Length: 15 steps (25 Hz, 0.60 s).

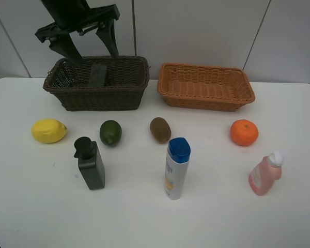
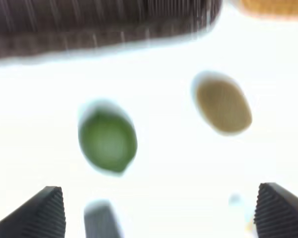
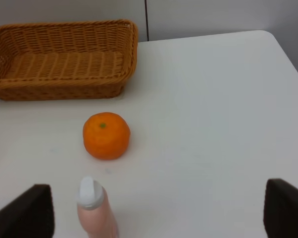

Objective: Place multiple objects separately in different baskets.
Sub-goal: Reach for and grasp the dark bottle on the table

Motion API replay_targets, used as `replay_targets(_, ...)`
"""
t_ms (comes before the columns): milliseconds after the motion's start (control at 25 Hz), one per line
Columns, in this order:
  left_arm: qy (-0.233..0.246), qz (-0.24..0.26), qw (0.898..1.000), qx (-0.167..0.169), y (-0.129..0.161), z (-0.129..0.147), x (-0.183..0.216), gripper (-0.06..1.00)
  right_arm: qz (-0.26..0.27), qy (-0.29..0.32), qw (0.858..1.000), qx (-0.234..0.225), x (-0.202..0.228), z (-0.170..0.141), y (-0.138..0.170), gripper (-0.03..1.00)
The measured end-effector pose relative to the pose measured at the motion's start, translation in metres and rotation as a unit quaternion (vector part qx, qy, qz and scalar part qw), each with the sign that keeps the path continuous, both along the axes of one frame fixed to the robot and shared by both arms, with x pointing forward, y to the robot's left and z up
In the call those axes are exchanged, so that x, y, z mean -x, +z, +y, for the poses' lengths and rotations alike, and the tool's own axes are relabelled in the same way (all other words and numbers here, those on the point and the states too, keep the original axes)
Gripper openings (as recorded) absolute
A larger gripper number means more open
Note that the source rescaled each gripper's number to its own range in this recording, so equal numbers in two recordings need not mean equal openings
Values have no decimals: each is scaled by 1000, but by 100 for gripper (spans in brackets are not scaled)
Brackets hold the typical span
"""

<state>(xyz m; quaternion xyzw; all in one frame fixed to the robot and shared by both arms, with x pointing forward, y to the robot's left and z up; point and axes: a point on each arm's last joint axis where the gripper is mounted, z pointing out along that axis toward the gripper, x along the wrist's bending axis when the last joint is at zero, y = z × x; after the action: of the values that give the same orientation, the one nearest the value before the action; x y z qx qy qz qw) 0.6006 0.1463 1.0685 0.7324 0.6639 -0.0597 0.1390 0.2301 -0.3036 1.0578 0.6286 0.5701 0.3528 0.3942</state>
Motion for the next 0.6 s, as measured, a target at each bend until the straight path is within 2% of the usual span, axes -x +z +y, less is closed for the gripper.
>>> replay_targets(120, -36, 32, 998, -39, -11, -15, 47, 100, 0, 0, 1000, 0, 0, 0, 0, 100)
replay_targets(240, -45, 58, 994, -75, -23, -19, 80, 100, 0, 0, 1000, 0, 0, 0, 0, 100)
replay_targets(440, -14, 113, 987, -112, -48, -10, 112, 100, 0, 0, 1000, 0, 0, 0, 0, 100)
replay_targets(600, 14, 159, 977, -139, -73, -1, 127, 100, 0, 0, 1000, 0, 0, 0, 0, 100)
